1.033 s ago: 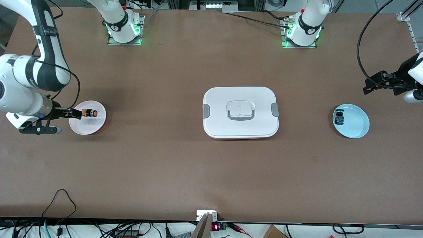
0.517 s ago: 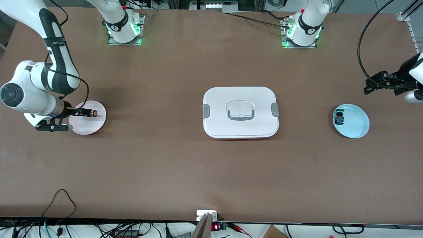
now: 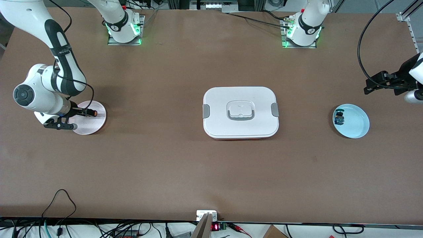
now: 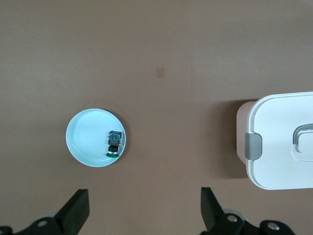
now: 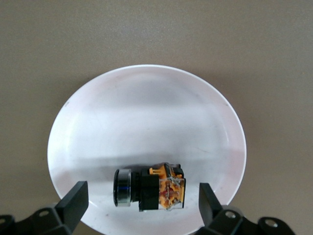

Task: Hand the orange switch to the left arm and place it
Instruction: 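Lower the right gripper over the orange switch and close on it, then lift the orange switch off the white plate with the right gripper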

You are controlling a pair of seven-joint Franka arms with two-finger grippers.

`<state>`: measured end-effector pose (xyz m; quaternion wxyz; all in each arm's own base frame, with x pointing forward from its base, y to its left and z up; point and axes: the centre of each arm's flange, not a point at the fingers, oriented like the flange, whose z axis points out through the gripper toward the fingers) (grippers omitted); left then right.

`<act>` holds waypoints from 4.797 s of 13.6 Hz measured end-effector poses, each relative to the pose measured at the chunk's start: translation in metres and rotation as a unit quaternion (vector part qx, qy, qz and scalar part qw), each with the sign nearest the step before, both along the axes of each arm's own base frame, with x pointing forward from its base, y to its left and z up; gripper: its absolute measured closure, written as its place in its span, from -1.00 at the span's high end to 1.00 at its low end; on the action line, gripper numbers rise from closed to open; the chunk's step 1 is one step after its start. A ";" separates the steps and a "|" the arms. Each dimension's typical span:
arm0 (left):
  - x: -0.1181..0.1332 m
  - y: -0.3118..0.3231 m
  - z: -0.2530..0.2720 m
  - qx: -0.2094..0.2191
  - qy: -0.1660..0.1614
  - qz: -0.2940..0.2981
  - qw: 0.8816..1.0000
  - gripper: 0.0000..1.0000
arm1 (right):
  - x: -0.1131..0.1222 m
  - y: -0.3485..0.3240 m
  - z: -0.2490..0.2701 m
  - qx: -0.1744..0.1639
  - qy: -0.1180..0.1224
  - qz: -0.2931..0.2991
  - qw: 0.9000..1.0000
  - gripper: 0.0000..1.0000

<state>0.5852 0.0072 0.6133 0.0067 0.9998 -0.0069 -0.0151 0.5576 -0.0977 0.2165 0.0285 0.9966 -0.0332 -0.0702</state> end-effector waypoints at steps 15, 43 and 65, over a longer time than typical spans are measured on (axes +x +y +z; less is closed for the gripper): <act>-0.001 0.002 0.000 0.000 0.003 0.002 1.000 1.00 | -0.020 -0.001 -0.021 0.001 0.002 -0.004 1.000 1.00; -0.001 0.002 0.000 0.000 0.004 0.002 1.000 1.00 | -0.034 -0.018 -0.045 0.037 -0.005 -0.038 0.999 0.96; -0.001 0.002 0.001 0.000 0.004 0.002 1.000 1.00 | 0.056 0.059 0.110 0.095 -0.031 0.153 0.983 0.44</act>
